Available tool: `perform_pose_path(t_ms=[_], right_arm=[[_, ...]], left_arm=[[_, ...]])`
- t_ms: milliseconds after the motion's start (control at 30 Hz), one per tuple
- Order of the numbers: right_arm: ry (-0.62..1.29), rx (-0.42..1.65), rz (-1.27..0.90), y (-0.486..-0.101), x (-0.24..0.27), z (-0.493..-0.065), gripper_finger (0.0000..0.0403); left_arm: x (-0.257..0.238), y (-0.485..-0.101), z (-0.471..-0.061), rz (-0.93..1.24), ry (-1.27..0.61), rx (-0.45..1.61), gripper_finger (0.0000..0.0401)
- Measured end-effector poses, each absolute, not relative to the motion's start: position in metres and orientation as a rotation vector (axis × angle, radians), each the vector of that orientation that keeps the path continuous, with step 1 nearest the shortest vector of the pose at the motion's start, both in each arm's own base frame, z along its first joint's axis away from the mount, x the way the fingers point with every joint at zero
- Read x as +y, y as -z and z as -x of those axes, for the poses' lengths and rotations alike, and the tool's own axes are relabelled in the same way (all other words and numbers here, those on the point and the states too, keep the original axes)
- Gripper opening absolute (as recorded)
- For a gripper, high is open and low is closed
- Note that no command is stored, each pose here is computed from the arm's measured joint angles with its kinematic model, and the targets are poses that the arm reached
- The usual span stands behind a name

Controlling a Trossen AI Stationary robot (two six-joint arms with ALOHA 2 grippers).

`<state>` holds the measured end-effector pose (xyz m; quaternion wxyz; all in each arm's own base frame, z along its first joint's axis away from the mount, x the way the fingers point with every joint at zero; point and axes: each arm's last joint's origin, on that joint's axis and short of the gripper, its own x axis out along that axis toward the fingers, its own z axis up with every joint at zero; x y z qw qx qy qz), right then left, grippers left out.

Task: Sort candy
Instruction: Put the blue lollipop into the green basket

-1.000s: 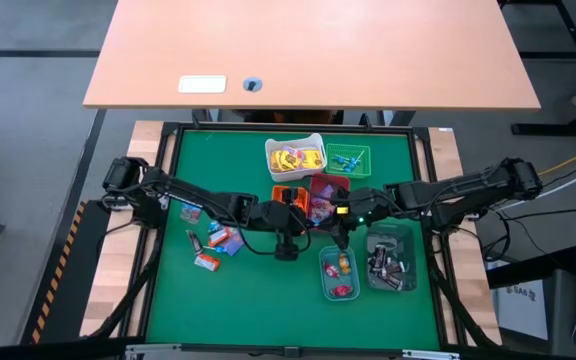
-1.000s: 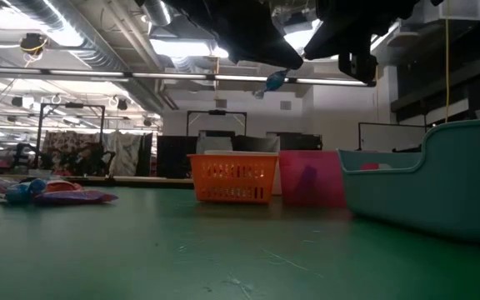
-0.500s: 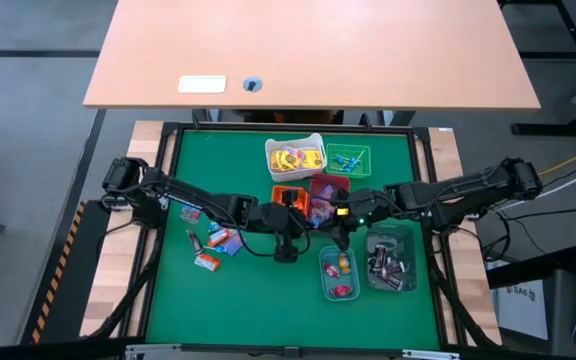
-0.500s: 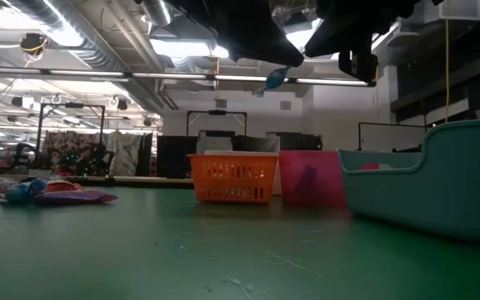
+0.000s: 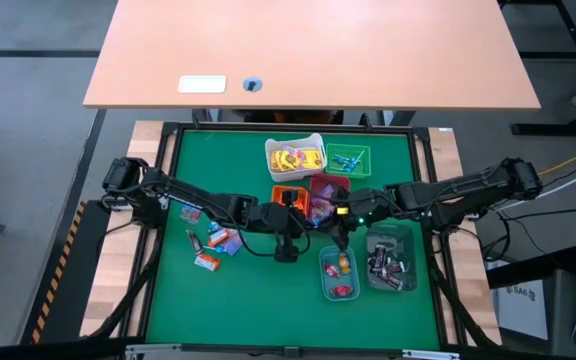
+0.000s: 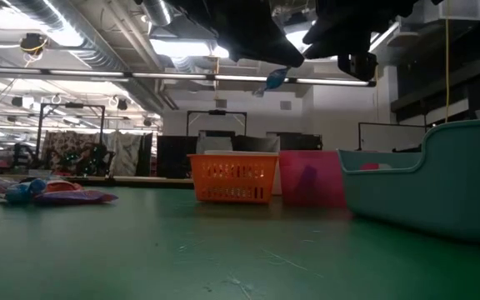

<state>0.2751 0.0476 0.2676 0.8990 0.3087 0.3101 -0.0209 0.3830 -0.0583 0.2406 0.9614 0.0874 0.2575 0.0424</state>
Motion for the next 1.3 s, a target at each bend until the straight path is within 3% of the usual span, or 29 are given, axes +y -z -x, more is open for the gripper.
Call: perform_pose_path(t_ms=[300,467,767,1300], right_arm=[[0.072,0.636,-0.651,-0.2673,0.0469,-0.2751,0.0119],[0.073,0.639,-0.65,-0.2671,0.0468,-0.2749,0.0095],[0.074,0.642,-0.648,-0.2669,0.0468,-0.2747,0.0007],[0.072,0.642,-0.642,-0.2668,0.0469,-0.2747,0.0004]], left_arm=[[-0.0583,-0.2406,-0.383,-0.176,-0.086,0.522,0.0],[-0.0583,-0.2406,-0.383,-0.176,-0.086,0.522,0.0],[-0.0583,-0.2404,-0.3829,-0.177,-0.086,0.524,0.0],[-0.0583,-0.2405,-0.383,-0.175,-0.086,0.522,0.0005]])
